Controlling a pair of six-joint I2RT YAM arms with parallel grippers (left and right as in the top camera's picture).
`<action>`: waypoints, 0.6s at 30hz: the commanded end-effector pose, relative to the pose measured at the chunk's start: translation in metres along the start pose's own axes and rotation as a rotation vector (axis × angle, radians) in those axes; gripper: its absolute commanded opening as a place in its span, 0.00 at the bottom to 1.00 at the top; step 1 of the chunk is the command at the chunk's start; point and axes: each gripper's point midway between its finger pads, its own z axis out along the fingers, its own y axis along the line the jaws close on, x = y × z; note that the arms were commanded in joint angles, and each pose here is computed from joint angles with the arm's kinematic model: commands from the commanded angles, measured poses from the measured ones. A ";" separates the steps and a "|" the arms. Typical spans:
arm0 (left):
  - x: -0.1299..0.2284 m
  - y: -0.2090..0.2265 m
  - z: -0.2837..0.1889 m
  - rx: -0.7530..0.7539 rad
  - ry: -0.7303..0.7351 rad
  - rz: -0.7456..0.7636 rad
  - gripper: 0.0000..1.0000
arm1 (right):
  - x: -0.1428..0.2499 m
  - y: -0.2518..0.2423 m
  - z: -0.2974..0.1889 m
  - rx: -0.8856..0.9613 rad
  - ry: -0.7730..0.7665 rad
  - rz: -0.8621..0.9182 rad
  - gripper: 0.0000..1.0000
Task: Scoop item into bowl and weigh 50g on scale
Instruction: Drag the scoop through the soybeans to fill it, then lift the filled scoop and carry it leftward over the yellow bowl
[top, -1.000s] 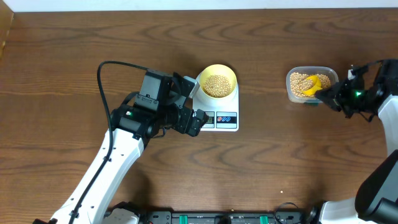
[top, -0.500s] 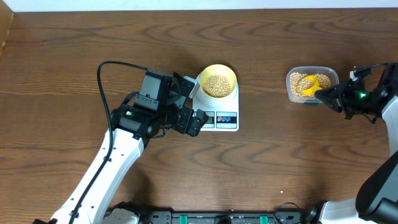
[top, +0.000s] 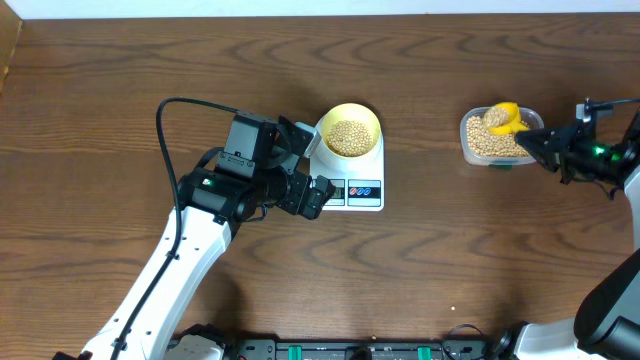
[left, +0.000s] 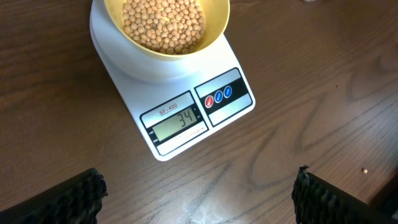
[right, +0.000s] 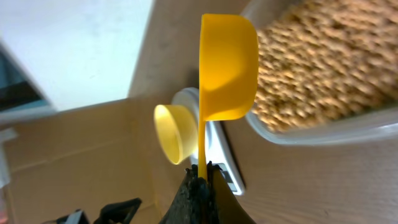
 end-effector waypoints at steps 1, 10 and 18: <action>0.001 0.001 0.001 -0.006 0.003 -0.006 0.98 | 0.003 0.027 -0.002 -0.174 0.040 -0.037 0.01; 0.001 0.001 0.001 -0.006 0.004 -0.006 0.98 | 0.006 0.066 0.022 -0.267 0.081 -0.165 0.01; 0.001 0.001 0.001 -0.006 0.004 -0.006 0.98 | 0.033 0.127 0.067 -0.354 0.151 -0.329 0.01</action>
